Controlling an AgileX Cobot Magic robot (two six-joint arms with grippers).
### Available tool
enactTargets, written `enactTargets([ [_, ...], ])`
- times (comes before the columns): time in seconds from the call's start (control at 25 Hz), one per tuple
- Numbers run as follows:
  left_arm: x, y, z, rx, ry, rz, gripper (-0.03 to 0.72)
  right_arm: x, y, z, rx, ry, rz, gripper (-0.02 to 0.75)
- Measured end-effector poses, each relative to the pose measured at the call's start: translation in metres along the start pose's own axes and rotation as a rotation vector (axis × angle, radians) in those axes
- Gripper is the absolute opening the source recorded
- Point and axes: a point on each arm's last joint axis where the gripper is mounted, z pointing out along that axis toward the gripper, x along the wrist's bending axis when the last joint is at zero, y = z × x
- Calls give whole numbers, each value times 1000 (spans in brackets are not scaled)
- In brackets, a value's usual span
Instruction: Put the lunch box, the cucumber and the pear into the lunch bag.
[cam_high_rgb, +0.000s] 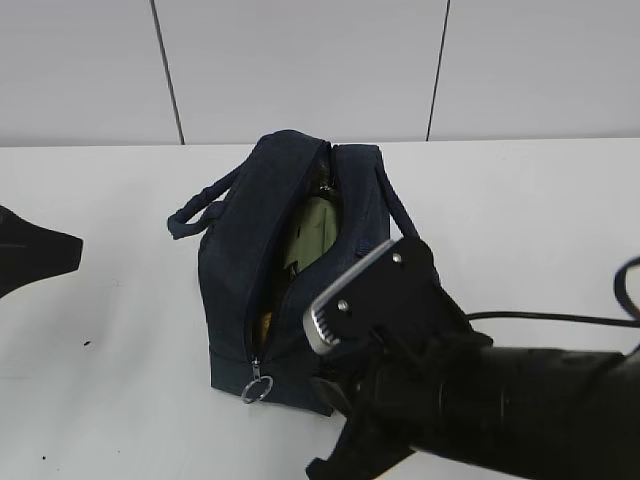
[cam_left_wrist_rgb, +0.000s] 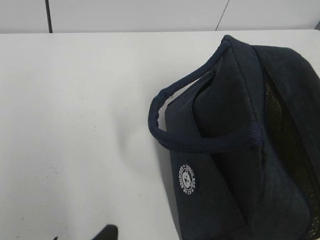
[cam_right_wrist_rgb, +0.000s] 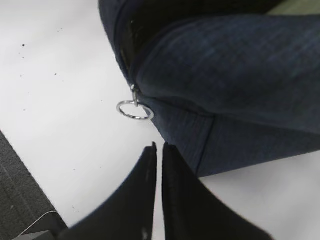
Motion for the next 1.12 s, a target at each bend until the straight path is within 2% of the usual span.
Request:
enactTargets([
  [0.16, 0, 0, 0, 0, 0, 0, 372, 0, -18, -3, -94, 2, -68, 105],
  [0.4, 0, 0, 0, -1, 0, 0, 372, 9, -27, 4, -301, 95, -179, 302],
  [0.48, 0, 0, 0, -1, 0, 0, 372, 12, -33, 14, -297, 120, -200, 378],
  [0.6, 0, 0, 0, -1, 0, 0, 372, 14, -42, 24, -266, 137, -183, 451],
  [0.76, 0, 0, 0, -1, 0, 0, 372, 12, -48, 30, -235, 132, -122, 474],
  [0.92, 0, 0, 0, -1, 0, 0, 372, 7, -48, 32, -229, 75, -40, 478],
  [1.12, 0, 0, 0, -1, 0, 0, 372, 8, -37, 42, -159, 67, -29, 480],
])
